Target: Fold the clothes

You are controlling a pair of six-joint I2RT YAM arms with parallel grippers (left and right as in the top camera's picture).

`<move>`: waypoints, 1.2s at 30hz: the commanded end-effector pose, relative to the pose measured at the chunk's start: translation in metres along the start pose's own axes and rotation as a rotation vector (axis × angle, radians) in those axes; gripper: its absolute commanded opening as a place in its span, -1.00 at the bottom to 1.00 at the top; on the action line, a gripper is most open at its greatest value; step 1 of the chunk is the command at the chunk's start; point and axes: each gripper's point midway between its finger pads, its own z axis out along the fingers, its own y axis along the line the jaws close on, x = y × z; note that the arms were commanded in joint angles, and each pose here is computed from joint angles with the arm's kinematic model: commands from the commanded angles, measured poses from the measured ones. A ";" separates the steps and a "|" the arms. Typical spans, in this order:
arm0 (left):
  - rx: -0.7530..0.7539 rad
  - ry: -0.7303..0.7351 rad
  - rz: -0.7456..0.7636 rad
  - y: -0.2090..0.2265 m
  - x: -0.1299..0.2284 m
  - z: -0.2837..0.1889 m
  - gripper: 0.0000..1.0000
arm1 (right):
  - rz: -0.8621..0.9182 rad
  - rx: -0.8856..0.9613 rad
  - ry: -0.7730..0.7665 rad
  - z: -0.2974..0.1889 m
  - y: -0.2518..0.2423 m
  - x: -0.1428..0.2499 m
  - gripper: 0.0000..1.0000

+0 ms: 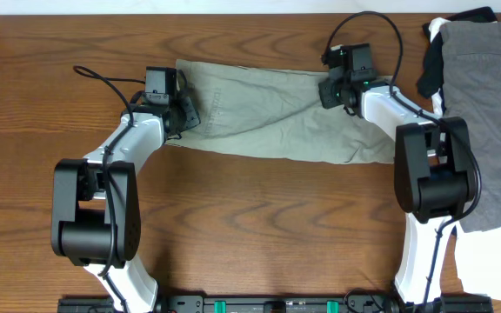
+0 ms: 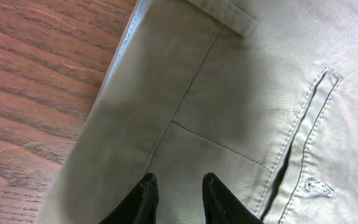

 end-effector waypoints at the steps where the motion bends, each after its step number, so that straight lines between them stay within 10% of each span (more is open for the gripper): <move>1: -0.009 0.000 0.000 0.001 -0.001 0.002 -0.46 | 0.061 0.065 0.000 0.009 -0.025 0.005 -0.98; 11: -0.008 0.000 0.000 0.001 -0.001 0.002 -0.46 | 0.076 0.117 -0.169 0.025 -0.049 -0.023 -0.92; 19: -0.009 0.000 0.000 0.001 -0.001 0.002 -0.47 | 0.071 0.134 -0.360 -0.068 -0.053 -0.103 -0.78; 29: -0.008 0.000 0.000 0.001 -0.001 0.002 -0.46 | 0.125 0.183 0.126 -0.102 -0.066 0.006 -0.98; 36: -0.007 -0.003 0.000 0.000 -0.001 0.002 -0.46 | 0.187 0.203 0.194 -0.064 -0.095 0.039 -0.98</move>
